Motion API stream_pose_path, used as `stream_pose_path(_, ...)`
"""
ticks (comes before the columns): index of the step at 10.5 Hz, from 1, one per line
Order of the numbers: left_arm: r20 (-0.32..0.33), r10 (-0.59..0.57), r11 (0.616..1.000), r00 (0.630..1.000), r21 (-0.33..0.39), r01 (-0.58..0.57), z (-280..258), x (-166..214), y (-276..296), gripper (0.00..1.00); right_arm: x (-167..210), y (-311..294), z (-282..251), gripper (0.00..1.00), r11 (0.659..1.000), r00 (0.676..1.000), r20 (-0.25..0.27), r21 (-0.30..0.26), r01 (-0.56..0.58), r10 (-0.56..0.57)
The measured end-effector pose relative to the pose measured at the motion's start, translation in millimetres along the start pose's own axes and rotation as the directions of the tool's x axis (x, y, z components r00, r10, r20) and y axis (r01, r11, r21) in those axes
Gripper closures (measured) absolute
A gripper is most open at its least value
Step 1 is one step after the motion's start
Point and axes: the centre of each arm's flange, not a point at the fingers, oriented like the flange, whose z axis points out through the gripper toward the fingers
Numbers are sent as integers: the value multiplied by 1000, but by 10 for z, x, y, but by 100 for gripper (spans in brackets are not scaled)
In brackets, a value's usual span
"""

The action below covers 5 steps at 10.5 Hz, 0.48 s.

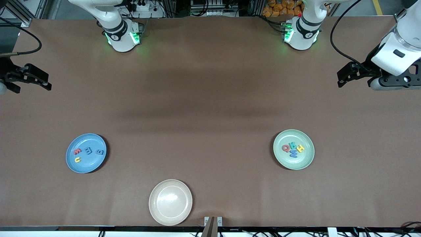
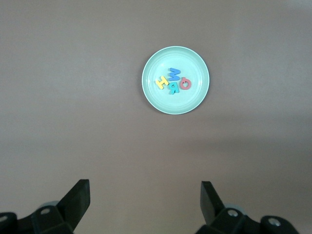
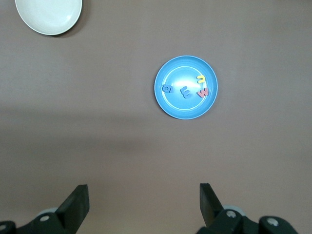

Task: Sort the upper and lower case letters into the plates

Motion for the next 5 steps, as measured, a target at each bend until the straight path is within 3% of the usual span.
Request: stream_pose_path(5, -16, 0, 1000, 1000, -3, 0, -74, 5, 0, 0, -13, 46, 12, 0, 1000, 1000, 11, -2, -8, 8)
